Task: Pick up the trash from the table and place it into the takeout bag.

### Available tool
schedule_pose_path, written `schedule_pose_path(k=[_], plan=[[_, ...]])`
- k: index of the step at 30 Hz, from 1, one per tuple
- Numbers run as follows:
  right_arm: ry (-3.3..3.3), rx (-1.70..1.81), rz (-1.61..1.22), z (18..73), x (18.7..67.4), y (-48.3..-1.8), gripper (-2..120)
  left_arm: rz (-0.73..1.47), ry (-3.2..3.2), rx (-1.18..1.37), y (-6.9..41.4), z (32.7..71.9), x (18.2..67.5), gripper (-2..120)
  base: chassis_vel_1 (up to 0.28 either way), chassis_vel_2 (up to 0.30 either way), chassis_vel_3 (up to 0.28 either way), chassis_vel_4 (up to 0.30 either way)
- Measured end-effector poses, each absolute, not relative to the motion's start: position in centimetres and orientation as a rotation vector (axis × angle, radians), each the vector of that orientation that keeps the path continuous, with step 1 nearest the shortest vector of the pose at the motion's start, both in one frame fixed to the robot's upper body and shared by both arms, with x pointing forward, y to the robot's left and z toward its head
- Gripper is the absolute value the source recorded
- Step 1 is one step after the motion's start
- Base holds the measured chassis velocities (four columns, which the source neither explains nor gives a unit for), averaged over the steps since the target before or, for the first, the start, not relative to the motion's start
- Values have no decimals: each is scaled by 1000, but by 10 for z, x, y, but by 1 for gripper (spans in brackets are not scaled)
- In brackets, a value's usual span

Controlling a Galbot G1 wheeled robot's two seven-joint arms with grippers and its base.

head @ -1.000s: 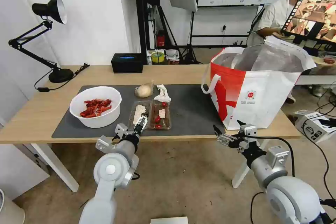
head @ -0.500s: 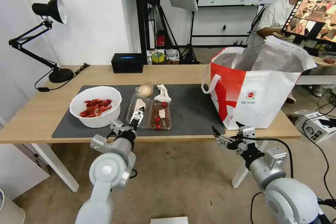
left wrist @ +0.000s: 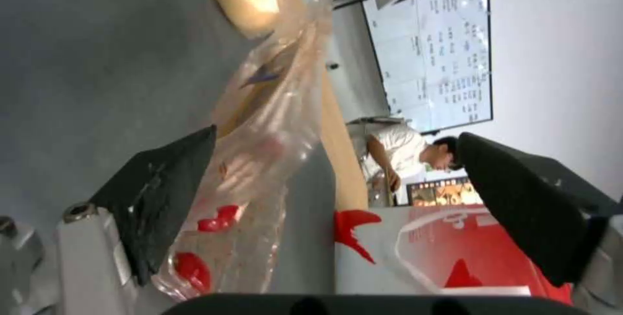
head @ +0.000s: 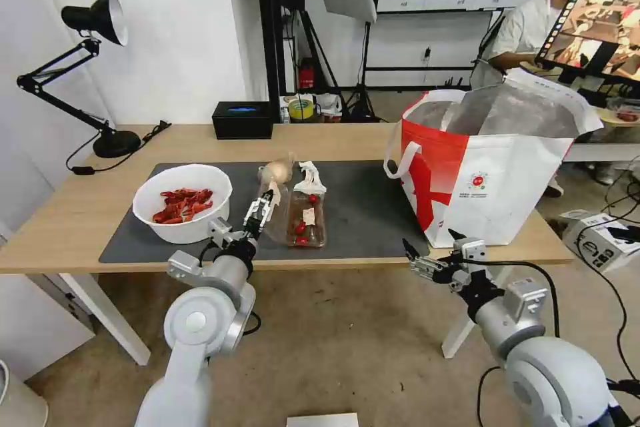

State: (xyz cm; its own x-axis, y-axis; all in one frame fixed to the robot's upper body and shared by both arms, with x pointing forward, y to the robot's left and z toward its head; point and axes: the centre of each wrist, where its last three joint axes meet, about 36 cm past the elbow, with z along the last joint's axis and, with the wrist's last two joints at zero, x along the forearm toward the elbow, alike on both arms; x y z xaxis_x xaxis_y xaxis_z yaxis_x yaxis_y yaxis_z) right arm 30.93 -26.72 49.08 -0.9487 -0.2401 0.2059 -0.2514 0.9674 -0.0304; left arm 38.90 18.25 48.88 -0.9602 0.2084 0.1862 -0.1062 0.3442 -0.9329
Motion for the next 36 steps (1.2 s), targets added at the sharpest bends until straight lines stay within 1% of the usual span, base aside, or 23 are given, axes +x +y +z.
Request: schedule_pose_path(k=[8, 20, 23, 25, 26, 27, 29, 30, 31, 32, 33, 34, 35, 36], plan=[[-2915, 346, 75, 490, 307, -270, 100, 1625, -2330, -161, 167, 491, 404, 100, 0, 0, 0, 0], [-2916, 318, 68, 491, 300, -273, 100, 1590, -2304, -227, 145, 491, 409, 100, 0, 0, 0, 0], [-2917, 316, 65, 491, 299, -273, 100, 1544, -2337, -243, 144, 488, 410, 100, 0, 0, 0, 0], [-2918, 315, 61, 491, 299, -273, 100, 1444, -2418, -303, 145, 483, 410, 100, 0, 0, 0, 0], [-2918, 315, 61, 491, 299, -273, 100, 1444, -2418, -303, 145, 483, 410, 100, 0, 0, 0, 0], [-2919, 315, 61, 491, 299, -273, 100, 1403, -2453, -328, 146, 482, 410, 100, 0, 0, 0, 0], [-2924, 317, 52, 491, 300, -273, 100, 1229, -2578, -400, 148, 476, 411, 95, 0, 0, 0, 0], [-2924, 317, 52, 491, 300, -273, 100, 1229, -2578, -400, 148, 476, 411, 95, 0, 0, 0, 0], [-2926, 323, 36, 492, 300, -273, 100, 1128, -2646, -440, 151, 472, 412, 93, 0, 0, 0, 0], [-2927, 328, 19, 492, 301, -273, 100, 978, -2738, -489, 154, 466, 414, 88, 0, 0, 0, 0], [-2932, 336, 0, 493, 303, -273, 100, 669, -2869, -575, 162, 453, 416, 78, 0, 0, 0, 0], [-2932, 336, 0, 493, 303, -273, 100, 669, -2869, -575, 162, 453, 416, 78, 0, 0, 0, 0], [-2940, 339, -4, 494, 306, -274, 100, 374, -2943, -671, 173, 439, 419, 65, 0, 0, 0, 0], [-2944, 340, -1, 494, 308, -275, 100, 213, -2963, -725, 183, 432, 422, 55, 0, 0, 0, 0]])
